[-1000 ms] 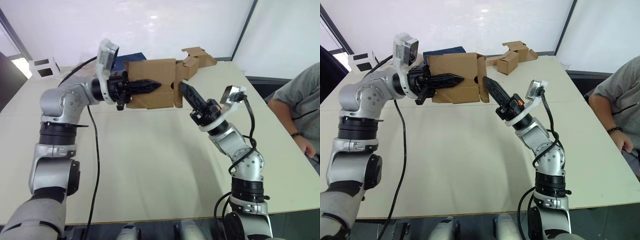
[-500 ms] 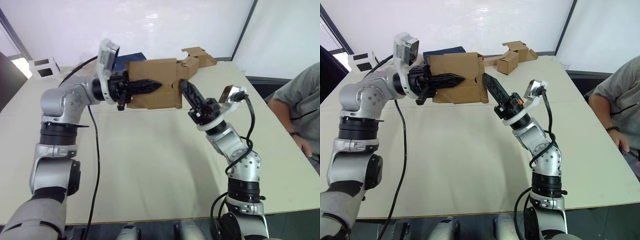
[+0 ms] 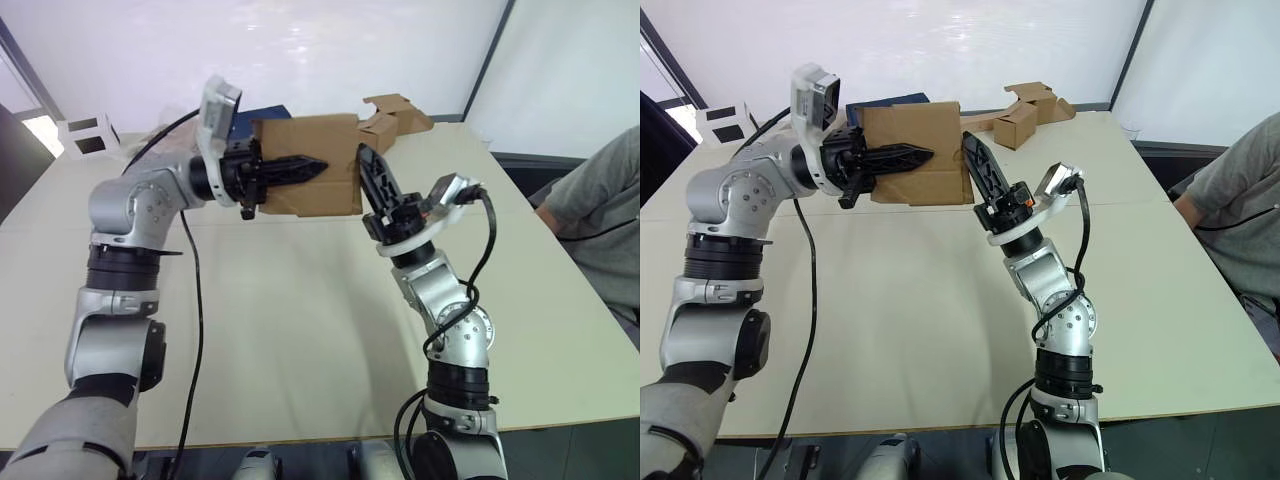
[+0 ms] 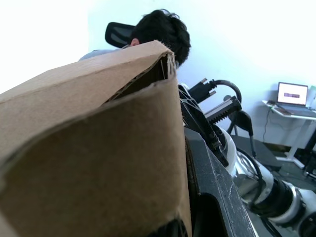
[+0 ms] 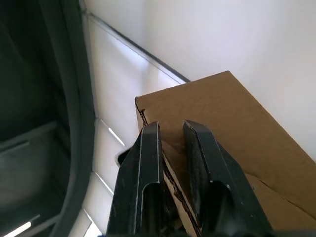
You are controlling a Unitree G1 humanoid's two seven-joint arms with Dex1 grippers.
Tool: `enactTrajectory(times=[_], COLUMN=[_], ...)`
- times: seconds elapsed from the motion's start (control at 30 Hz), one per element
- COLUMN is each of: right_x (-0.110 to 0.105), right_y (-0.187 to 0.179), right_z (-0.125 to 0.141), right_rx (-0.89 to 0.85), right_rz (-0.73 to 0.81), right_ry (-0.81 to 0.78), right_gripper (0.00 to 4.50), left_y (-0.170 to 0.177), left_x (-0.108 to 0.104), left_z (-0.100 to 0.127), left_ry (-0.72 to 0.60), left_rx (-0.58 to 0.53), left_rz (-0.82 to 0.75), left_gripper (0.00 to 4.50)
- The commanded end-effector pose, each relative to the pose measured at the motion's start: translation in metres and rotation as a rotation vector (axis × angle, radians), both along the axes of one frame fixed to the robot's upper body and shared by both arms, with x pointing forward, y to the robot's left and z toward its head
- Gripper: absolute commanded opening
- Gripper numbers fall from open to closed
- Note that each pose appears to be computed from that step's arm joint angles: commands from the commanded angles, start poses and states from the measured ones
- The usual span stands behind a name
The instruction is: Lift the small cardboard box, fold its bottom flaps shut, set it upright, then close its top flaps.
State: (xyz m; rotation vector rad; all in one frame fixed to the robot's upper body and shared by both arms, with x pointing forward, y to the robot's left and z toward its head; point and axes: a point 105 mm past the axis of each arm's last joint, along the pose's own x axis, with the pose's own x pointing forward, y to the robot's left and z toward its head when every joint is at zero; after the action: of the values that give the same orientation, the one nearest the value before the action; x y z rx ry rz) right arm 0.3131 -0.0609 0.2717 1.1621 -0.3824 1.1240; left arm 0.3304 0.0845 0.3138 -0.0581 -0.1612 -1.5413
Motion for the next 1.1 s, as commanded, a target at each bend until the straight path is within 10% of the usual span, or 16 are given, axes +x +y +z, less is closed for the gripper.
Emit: enactTrajectory(times=[0.03,1.1], right_x=[-0.011,-0.024], right_y=[0.009,0.024], right_z=[-0.003,-0.011], right_rx=[-0.093,-0.118], right_rz=[0.014,0.069], right_ry=[-0.041,-0.034], right_gripper=[0.70,0.70], left_y=[0.001,0.001], left_x=[-0.005,-0.002], left_z=[0.018,0.017], left_ry=[-0.075,-0.072], left_rx=[-0.027,-0.043], left_rz=[0.000,0.013], left_gripper=[0.00,0.00])
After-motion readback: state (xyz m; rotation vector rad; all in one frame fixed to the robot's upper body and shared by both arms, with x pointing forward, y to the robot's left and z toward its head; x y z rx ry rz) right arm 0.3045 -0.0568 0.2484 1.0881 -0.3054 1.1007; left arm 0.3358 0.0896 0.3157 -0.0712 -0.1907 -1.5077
